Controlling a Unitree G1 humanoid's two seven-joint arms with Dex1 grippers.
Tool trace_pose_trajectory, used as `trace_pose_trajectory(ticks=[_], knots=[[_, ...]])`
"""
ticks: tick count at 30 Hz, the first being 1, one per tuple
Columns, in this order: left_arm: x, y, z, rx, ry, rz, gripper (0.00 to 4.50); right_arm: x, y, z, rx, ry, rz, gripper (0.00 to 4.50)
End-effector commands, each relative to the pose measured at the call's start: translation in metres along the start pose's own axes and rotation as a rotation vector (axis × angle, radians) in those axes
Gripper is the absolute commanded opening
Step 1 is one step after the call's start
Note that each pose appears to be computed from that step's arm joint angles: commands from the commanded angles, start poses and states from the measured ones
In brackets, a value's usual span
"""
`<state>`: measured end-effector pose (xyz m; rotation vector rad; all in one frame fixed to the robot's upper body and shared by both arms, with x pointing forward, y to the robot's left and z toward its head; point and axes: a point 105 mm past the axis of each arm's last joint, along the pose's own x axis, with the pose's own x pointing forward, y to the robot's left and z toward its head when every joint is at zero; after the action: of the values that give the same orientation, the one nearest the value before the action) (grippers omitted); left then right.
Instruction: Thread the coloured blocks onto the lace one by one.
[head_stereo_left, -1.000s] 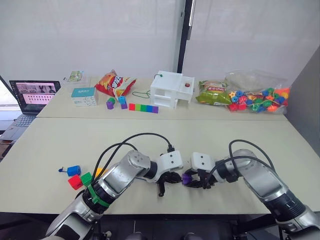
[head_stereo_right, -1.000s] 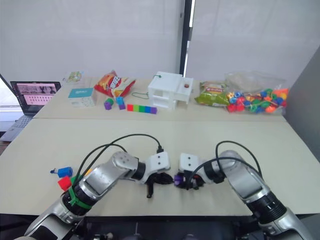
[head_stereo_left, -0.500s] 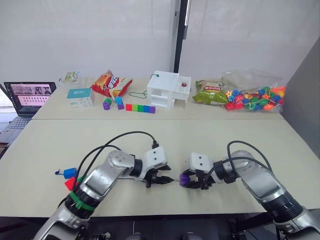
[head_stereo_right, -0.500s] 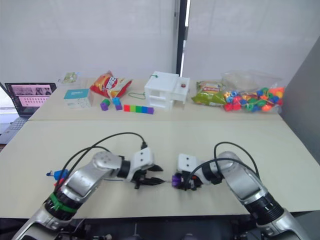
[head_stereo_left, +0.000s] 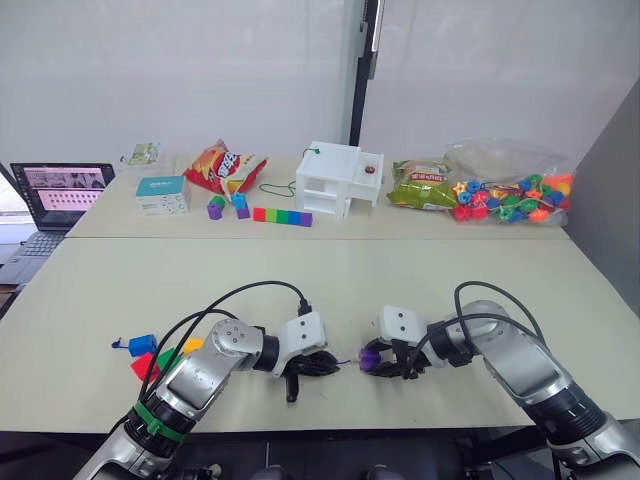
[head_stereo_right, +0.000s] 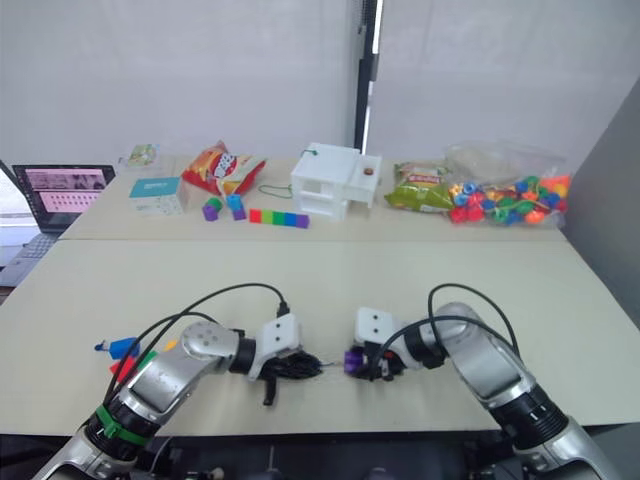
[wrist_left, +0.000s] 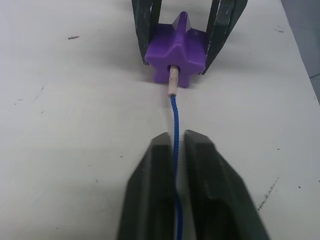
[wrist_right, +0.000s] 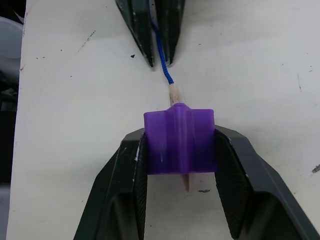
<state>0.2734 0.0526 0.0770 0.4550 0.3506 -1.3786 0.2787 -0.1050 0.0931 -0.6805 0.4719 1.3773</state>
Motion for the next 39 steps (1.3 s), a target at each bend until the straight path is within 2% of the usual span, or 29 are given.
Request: trace_pose_trajectory(ticks=[1, 12, 21, 24, 26, 32, 34, 39], knots=[[0.004, 0.0, 0.006, 0.035, -0.009, -0.008, 0.05, 0.006, 0.007, -0.001, 0.009, -0.005, 0.044, 1.36], [0.025, 0.002, 0.029, 0.092, -0.05, -0.026, 0.05, 0.009, 0.008, 0.003, -0.004, -0.015, 0.05, 1.36], [0.023, 0.006, 0.03, 0.108, -0.043, -0.004, 0.05, 0.01, 0.01, 0.003, -0.014, -0.012, 0.055, 1.36], [0.018, 0.006, 0.035, 0.089, -0.065, -0.008, 0.93, 0.008, 0.011, 0.005, -0.005, -0.027, 0.055, 1.36], [0.014, 0.005, 0.037, 0.094, -0.062, -0.014, 1.58, 0.006, 0.007, 0.007, 0.004, -0.039, 0.029, 2.43], [0.008, 0.007, 0.041, 0.121, -0.039, -0.008, 3.56, -0.01, 0.003, 0.01, 0.021, -0.059, -0.01, 4.46], [0.013, 0.009, 0.045, 0.13, -0.036, 0.0, 4.2, -0.021, 0.001, 0.01, 0.025, -0.07, -0.038, 4.5], [0.034, 0.009, 0.051, 0.143, -0.041, -0.008, 4.2, -0.038, -0.003, 0.001, 0.042, -0.076, -0.091, 4.5]])
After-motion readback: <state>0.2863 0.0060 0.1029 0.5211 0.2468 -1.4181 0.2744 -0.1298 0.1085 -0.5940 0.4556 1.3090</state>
